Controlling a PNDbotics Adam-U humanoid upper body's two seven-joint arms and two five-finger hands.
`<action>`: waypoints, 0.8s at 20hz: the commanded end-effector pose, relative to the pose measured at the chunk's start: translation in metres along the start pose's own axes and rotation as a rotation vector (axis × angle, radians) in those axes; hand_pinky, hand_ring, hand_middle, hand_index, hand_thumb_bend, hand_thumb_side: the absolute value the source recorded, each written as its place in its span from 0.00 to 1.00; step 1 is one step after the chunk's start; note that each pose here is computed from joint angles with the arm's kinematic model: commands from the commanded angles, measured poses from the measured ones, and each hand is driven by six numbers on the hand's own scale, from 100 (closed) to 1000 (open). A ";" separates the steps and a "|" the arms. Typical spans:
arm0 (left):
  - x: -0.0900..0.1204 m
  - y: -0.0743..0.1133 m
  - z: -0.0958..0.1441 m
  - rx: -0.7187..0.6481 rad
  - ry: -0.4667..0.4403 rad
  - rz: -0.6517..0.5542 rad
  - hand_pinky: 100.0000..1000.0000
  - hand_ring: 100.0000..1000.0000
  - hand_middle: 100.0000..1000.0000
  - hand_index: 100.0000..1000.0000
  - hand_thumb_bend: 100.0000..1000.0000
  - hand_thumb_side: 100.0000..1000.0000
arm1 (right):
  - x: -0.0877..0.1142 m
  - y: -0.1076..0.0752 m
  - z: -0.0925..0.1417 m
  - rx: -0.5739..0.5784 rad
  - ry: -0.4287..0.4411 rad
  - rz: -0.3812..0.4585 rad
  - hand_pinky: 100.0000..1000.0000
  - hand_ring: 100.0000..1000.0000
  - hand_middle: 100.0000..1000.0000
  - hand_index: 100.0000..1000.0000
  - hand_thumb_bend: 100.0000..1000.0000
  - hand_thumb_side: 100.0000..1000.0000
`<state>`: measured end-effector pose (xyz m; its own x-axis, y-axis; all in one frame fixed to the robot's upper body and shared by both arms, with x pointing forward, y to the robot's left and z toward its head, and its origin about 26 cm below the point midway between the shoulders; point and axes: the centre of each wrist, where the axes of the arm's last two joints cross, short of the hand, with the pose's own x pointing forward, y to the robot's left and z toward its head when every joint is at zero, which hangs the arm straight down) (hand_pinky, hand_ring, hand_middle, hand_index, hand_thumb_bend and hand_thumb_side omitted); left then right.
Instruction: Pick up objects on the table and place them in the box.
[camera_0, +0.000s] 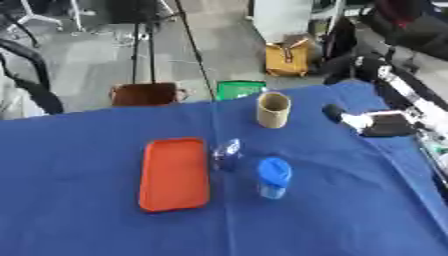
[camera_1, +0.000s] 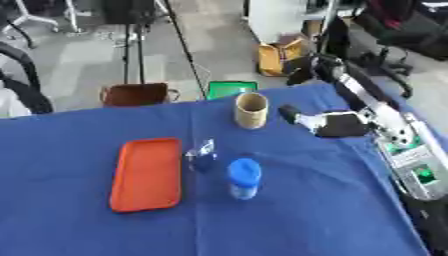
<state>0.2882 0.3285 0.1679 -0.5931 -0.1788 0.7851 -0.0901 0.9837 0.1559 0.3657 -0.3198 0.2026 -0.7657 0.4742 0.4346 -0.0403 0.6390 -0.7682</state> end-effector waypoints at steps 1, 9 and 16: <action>0.006 0.003 -0.004 -0.005 -0.025 -0.017 0.45 0.78 0.79 0.89 0.29 1.00 | 0.004 -0.010 0.000 0.013 -0.014 0.031 0.70 0.66 0.71 0.82 0.39 0.30; 0.006 0.003 -0.003 -0.008 -0.025 -0.017 0.45 0.77 0.78 0.89 0.29 1.00 | -0.002 0.001 0.005 0.167 -0.008 0.047 0.72 0.68 0.74 0.85 0.41 0.31; 0.007 0.003 -0.004 -0.013 -0.027 -0.017 0.45 0.77 0.78 0.89 0.29 1.00 | -0.021 0.022 0.021 0.400 0.050 0.081 0.76 0.75 0.79 0.90 0.49 0.29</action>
<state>0.2882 0.3285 0.1679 -0.5930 -0.1787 0.7851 -0.0885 0.9836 0.1570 0.3662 -0.3209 0.1598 -0.7437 0.5195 0.4207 -0.2438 0.3752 -0.8943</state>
